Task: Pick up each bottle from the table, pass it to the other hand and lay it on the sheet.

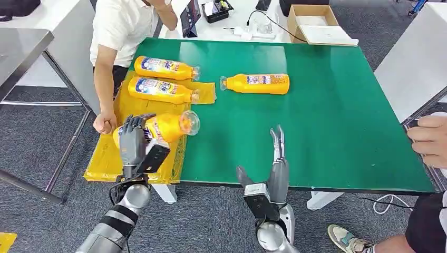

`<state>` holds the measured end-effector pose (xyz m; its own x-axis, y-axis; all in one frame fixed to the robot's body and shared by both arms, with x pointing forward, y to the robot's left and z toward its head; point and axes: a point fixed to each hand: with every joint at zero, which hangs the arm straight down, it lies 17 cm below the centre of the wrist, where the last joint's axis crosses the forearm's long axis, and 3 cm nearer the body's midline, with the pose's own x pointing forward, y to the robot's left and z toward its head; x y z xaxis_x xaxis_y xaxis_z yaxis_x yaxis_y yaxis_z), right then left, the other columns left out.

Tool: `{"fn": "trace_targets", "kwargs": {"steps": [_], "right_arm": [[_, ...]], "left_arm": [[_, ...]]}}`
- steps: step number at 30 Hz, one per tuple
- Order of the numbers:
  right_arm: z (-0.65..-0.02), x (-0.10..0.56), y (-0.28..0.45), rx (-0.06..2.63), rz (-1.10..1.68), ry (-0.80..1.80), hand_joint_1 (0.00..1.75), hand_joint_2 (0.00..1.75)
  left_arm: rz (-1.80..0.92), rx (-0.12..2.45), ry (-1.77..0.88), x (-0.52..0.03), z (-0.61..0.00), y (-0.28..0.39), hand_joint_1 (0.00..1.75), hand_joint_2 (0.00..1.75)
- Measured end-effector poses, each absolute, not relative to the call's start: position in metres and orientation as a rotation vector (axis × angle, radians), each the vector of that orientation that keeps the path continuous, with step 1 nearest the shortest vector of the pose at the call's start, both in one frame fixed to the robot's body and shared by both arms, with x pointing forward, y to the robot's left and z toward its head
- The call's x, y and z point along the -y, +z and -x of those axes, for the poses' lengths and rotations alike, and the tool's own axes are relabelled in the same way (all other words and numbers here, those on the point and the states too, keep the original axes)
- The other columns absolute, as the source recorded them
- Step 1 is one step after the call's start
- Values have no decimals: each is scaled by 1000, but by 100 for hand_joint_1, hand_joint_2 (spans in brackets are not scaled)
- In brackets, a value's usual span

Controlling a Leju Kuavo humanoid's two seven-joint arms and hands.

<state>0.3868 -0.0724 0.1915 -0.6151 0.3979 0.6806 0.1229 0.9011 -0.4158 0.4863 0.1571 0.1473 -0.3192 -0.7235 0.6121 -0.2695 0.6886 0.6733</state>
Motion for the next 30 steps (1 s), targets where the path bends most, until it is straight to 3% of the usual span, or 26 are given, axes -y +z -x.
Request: {"fn": "trace_targets", "kwargs": {"steps": [14,19,20,30], "right_arm": [[-389,66,178,2189,354,446,0,175],[-390,56,178,2194,310,480,0,175],[-390,54,177,2194,298,484,0,0],[-392,39,170,2182,200,465,0,0]], "left_arm": [[-768,1793,-663,-154,-492,108,175,175],[-776,1695,-898,-131,-495,79,175,175],[-779,1672,-947,-128,-496,72,175,175],[-787,1342,-1202,-137,-516,17,171,175]]}}
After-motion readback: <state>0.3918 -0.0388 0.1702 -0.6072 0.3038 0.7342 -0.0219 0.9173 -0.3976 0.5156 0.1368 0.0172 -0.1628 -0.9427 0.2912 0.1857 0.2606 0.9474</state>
